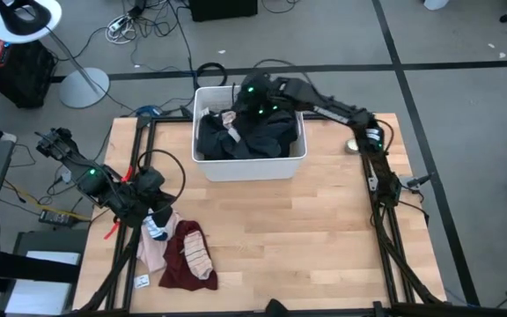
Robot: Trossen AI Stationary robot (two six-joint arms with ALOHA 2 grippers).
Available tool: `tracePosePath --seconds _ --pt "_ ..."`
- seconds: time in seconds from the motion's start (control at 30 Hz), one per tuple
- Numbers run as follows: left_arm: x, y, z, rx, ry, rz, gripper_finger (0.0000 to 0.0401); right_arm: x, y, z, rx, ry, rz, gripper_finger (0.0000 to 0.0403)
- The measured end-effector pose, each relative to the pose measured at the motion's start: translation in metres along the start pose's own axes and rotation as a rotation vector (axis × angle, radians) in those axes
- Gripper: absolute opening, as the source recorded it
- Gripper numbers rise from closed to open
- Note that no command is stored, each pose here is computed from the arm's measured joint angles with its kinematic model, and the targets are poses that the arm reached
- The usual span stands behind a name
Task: Sort clothes
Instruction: Put the brown sock into the white laundry bin
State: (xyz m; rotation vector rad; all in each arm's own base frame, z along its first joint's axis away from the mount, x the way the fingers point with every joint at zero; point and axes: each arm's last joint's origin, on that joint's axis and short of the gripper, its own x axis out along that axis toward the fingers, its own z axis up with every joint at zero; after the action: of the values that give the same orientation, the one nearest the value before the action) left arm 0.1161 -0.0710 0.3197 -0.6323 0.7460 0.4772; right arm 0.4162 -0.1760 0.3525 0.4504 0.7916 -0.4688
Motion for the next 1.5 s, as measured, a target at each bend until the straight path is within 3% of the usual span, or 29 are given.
tracePosePath --seconds 0.2,0.4,0.7,0.93,1.17,1.27,1.5 --pt "0.0 0.0 -0.001 -0.001 0.019 -0.007 0.0001 -0.073 0.007 0.001 -0.036 -0.087 0.032 0.0178" --pt "0.0 -0.001 -0.001 0.072 0.025 -0.009 0.0001 -0.14 0.019 -0.011 -0.066 -0.145 0.076 0.0185" --pt "0.001 -0.004 -0.001 0.069 0.027 -0.029 0.0003 -0.196 0.036 -0.046 -0.072 -0.065 0.116 0.0181" --pt "0.001 -0.005 -0.001 0.075 0.027 -0.032 0.0036 -0.215 0.058 -0.072 -0.096 -0.013 0.074 0.0176" --pt "0.001 -0.012 0.001 0.238 0.001 -0.092 0.0112 -0.217 0.09 -0.098 -0.109 -0.003 -0.005 0.0174" --pt "0.002 -0.015 0.0 0.268 0.02 -0.115 0.0122 -0.206 0.105 -0.114 -0.121 0.013 -0.068 0.0173" --pt "0.011 -0.026 -0.006 0.503 0.12 -0.171 0.0122 -0.147 0.136 -0.164 -0.108 0.132 -0.091 0.0164"
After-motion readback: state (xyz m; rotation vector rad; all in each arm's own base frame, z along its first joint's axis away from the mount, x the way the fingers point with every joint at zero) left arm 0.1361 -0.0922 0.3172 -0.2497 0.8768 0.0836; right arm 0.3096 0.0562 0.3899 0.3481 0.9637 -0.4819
